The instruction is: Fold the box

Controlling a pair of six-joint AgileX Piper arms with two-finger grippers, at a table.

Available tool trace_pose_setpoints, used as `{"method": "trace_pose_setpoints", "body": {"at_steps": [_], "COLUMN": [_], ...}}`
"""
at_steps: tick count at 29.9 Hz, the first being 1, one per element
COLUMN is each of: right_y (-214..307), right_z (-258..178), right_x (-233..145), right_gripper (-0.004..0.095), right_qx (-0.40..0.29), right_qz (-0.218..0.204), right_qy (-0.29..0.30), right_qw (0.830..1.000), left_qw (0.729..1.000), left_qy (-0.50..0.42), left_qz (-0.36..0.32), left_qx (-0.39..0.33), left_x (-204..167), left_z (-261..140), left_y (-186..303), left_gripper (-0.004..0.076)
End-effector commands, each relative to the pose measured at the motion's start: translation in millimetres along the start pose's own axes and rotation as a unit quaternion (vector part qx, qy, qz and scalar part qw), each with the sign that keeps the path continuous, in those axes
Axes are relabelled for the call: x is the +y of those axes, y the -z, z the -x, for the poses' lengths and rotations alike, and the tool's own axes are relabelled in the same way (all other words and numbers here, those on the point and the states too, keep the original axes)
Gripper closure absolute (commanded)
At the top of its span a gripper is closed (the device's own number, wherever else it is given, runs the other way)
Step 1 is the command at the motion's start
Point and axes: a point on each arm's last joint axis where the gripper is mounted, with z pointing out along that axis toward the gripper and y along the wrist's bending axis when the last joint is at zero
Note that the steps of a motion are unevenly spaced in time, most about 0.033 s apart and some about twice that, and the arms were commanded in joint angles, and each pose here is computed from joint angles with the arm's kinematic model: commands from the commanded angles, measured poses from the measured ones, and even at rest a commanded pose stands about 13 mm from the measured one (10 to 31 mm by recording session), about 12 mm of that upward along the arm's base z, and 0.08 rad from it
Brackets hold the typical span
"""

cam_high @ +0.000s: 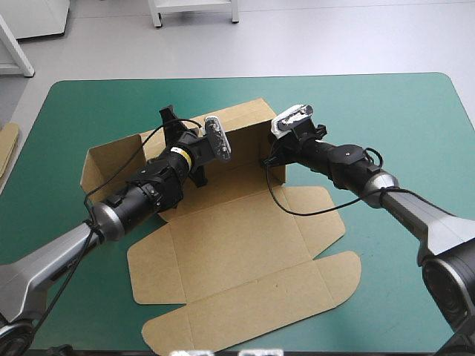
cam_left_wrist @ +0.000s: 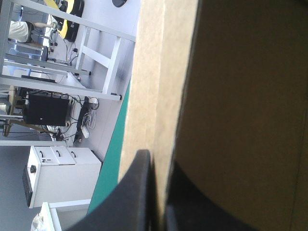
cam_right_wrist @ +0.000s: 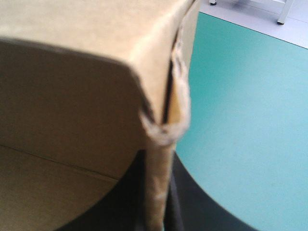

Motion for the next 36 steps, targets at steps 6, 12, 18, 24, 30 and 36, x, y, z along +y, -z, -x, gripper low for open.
{"method": "trace_pose_setpoints", "body": {"at_steps": [6, 12, 18, 24, 30, 36], "right_y": [16.0, 16.0, 16.0, 16.0, 16.0, 16.0], "right_z": [24.3, 24.3, 24.3, 24.4, 24.4, 24.4], "right_x": [6.3, 6.1, 5.4, 4.4, 3.4, 3.0], "right_gripper": [0.0909, 0.0908, 0.0908, 0.0908, 0.0908, 0.0908], "right_qx": [-0.039, -0.039, -0.039, -0.039, -0.039, -0.039], "right_qz": [0.022, 0.022, 0.018, 0.012, 0.008, 0.005], "right_qy": [0.012, 0.006, 0.006, 0.002, -0.01, -0.013], "right_qw": [0.999, 0.999, 0.999, 0.999, 0.999, 0.999], "left_qw": [0.998, 0.997, 0.995, 0.993, 0.99, 0.99], "left_qy": [0.047, 0.069, 0.092, 0.116, 0.134, 0.129], "left_qz": [0.009, -0.001, -0.013, -0.019, -0.017, -0.025], "left_qx": [-0.039, -0.039, -0.025, -0.024, -0.038, -0.043], "left_x": [11.6, 10.0, 7.7, 9.5, 14.7, 10.6], "left_z": [10.5, 10.5, 8.1, 7.6, 9.1, 16.5], "left_y": [14.2, 14.2, 14.1, 20.6, 32.9, 48.4], "left_gripper": [0.0732, 0.0705, 0.0514, 0.0401, 0.0401, 0.04]}}
